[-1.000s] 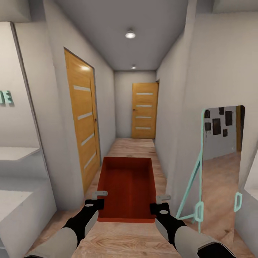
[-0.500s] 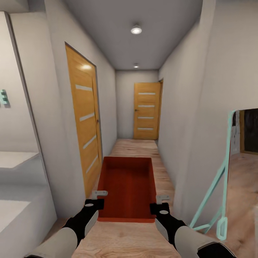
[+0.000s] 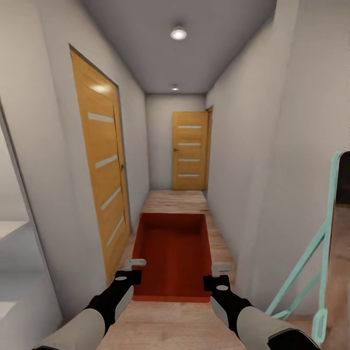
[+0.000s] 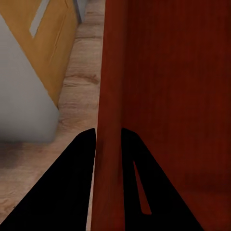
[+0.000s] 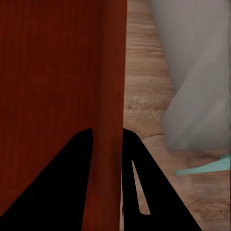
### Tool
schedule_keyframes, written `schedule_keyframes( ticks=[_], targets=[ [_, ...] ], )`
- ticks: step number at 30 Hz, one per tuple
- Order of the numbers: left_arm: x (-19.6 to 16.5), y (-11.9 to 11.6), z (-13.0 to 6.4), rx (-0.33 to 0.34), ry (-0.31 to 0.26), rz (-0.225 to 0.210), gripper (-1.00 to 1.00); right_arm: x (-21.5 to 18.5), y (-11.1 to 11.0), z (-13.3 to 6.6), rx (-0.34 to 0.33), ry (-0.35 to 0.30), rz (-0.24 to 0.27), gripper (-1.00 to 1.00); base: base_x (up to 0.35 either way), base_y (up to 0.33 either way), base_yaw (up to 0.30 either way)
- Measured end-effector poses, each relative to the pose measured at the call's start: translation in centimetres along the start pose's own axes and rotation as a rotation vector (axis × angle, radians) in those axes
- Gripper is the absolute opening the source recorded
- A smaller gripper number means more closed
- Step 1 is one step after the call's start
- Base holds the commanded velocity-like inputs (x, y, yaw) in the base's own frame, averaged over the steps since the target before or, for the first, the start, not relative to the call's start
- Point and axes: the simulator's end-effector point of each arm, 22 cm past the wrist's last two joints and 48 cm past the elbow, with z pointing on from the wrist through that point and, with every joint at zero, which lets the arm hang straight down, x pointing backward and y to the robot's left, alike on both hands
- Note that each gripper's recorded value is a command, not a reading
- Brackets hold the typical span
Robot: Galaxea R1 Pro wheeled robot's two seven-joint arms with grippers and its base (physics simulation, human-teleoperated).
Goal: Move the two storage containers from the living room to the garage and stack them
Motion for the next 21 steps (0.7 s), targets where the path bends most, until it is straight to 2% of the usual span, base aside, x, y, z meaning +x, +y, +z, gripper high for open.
schedule_keyframes(
  ticks=[21],
  targets=[
    [0.05, 0.03, 0.01, 0.001, 0.001, 0.001, -1.0, 0.05, 0.04, -0.02, 0.001, 0.0, 0.001, -1.0, 0.322, 0.006, -0.015]
  ],
)
